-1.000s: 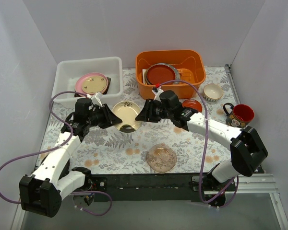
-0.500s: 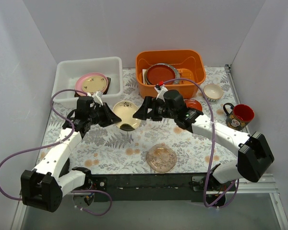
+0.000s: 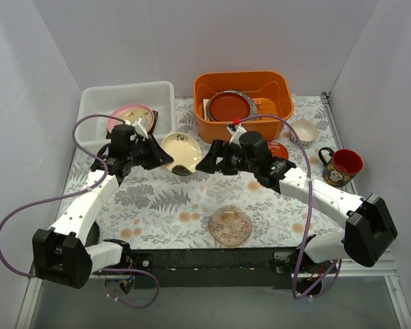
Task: Place the plates into the plastic bin on the countertop
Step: Place the plate in the plastic bin.
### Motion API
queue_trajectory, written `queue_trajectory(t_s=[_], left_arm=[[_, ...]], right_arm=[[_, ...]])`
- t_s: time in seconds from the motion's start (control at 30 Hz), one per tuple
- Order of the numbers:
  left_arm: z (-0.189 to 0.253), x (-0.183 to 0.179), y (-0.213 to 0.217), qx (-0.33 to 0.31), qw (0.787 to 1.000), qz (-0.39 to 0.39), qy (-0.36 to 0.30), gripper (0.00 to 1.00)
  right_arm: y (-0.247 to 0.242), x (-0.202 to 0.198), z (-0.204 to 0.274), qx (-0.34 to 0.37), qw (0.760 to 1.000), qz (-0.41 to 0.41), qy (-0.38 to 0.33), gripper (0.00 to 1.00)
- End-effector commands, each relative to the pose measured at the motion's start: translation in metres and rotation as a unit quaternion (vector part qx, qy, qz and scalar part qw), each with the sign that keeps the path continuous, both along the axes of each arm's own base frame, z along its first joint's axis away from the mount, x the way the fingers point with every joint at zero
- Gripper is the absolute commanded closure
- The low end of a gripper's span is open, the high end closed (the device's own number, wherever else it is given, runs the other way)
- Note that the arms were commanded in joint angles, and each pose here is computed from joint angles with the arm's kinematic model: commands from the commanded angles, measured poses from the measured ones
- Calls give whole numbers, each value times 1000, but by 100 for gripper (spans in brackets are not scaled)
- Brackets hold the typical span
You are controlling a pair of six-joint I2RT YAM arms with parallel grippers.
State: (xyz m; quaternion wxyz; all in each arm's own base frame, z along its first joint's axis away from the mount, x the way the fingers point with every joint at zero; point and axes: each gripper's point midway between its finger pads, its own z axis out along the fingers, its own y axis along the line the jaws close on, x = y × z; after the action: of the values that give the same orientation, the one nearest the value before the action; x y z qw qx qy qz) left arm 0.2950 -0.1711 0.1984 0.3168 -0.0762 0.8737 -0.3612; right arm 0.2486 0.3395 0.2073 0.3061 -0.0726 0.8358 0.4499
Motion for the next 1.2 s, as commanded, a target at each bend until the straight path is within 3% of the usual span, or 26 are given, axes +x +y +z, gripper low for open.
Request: queue_trajectory(t_s=[0.0,0.43,0.73,1.17], left_arm=[[22,22,3,23,999,9,-38,100],[35,95,22,76,995,41,-41,100],[67,153,81,9,995,84,-58,100],[50,198,123,-78,989,121,-22,100]], right_arm=[[-11,3,16,10,999,-14,-32,2],[-26,-4,14,11,999,-16,-34,2],[-33,-6,9,8,999,-20,-33,2],[-37,-10,-3,2,1000,-18,-23,2]])
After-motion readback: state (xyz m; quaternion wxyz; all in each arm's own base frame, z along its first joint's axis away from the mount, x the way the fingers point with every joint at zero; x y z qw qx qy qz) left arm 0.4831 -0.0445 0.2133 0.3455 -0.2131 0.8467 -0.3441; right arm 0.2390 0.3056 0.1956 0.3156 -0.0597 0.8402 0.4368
